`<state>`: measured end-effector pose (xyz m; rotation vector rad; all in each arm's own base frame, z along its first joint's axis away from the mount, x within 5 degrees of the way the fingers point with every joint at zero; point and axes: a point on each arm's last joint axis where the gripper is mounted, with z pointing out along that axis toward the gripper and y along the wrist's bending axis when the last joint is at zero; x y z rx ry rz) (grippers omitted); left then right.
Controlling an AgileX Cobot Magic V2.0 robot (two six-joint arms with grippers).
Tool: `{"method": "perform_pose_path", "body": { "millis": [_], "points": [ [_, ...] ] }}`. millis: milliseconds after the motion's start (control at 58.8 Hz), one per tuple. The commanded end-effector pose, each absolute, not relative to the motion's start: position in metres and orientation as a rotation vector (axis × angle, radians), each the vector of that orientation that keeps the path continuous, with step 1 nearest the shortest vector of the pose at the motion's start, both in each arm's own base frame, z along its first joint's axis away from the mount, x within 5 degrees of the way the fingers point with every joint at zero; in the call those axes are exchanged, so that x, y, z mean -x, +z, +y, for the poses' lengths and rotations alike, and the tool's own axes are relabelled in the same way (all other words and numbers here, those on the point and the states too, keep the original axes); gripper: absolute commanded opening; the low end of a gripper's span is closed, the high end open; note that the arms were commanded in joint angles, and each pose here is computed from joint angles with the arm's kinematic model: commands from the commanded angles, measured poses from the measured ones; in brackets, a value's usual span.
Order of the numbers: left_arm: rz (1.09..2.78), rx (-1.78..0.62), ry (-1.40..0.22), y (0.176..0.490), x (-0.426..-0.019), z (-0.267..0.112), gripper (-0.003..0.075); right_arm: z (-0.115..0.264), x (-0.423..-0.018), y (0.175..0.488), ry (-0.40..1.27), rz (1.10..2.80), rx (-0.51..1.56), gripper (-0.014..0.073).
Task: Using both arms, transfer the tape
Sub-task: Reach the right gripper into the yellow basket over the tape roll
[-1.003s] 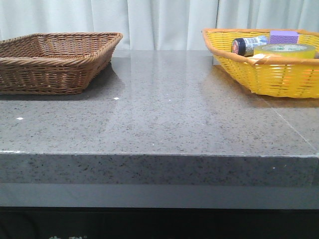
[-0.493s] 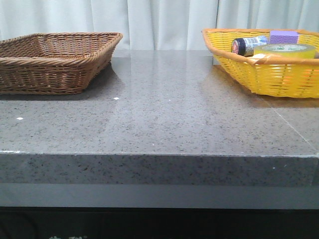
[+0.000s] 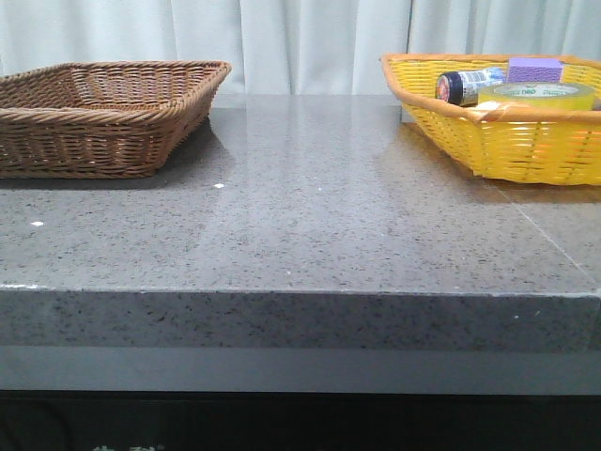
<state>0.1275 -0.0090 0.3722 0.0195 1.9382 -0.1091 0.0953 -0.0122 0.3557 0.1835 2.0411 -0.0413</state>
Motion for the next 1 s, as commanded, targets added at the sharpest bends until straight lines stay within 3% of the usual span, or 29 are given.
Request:
{"method": "perform_pose_path", "body": {
  "millis": [0,391,986],
  "points": [
    [1.841,-0.007,-0.115,0.389,-0.129,-0.009,0.0544,-0.012,-0.098,0.374,-0.035,1.947,-0.17,0.0466],
    [1.841,-0.007,-0.115,0.389,-0.129,-0.009,0.0544,-0.013,-0.152,0.404,0.053,2.092,-0.135,0.0466],
    [1.841,-0.007,-0.115,0.389,-0.129,-0.009,0.0544,-0.031,-0.325,0.405,0.124,2.341,-0.091,0.0466]
  ]
}}
